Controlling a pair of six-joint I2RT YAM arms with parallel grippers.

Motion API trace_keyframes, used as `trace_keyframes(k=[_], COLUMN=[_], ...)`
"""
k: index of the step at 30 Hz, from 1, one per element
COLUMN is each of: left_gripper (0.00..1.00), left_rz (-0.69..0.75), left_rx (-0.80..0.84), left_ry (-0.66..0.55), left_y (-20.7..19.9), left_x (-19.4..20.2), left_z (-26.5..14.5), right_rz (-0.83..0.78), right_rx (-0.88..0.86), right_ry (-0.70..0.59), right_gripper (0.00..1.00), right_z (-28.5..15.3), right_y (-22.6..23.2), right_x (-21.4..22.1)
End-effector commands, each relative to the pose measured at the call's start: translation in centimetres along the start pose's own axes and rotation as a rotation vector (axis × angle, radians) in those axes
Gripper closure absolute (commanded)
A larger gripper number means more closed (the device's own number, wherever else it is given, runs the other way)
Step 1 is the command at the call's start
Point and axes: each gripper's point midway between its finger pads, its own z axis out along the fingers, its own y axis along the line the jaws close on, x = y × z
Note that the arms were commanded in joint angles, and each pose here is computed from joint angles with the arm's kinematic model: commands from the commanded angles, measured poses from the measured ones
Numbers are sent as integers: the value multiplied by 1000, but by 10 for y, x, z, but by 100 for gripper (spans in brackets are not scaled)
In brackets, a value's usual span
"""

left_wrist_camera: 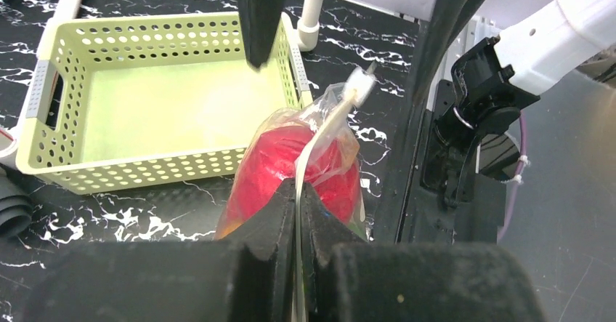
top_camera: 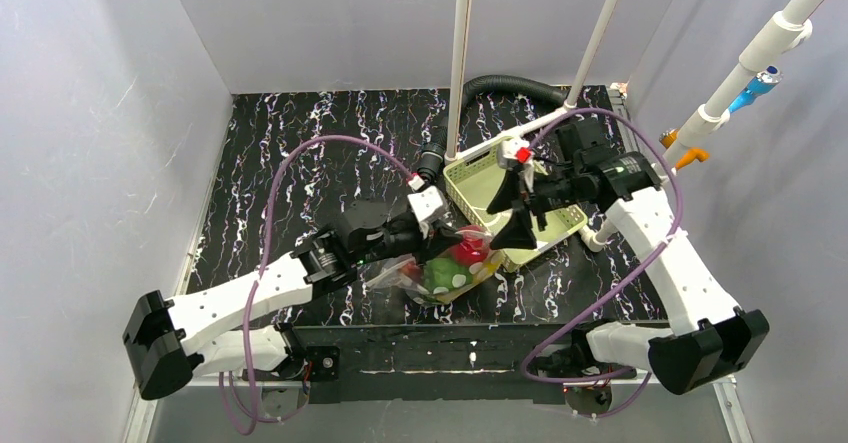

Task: Open the zip-top bag and remove the fake food
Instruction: Unzip the zipper food storage bag at the center of the board.

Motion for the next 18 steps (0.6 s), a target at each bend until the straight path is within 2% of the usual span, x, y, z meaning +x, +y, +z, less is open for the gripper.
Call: trace_keyframes(k=[1, 4, 12, 18], left_gripper=[100, 100, 100, 100], left_rz=[-37, -50, -77, -84], left_rx=[-45, -43, -11, 8], left_ry=[-155, -194, -241, -252], left_y=[3, 1, -8, -13], left_x=[-24, -24, -24, -25], left_z=[-14, -20, -34, -38], right_rz=[-53, -71, -82, -155], right_rx=[-23, 13, 94, 34], right_ry=[-152, -180, -224, -254], right_gripper=[8, 2, 1, 2], right_z=[-26, -33, -39, -34], right_y=[23, 23, 7, 12], right_x=[-29, -26, -6, -2])
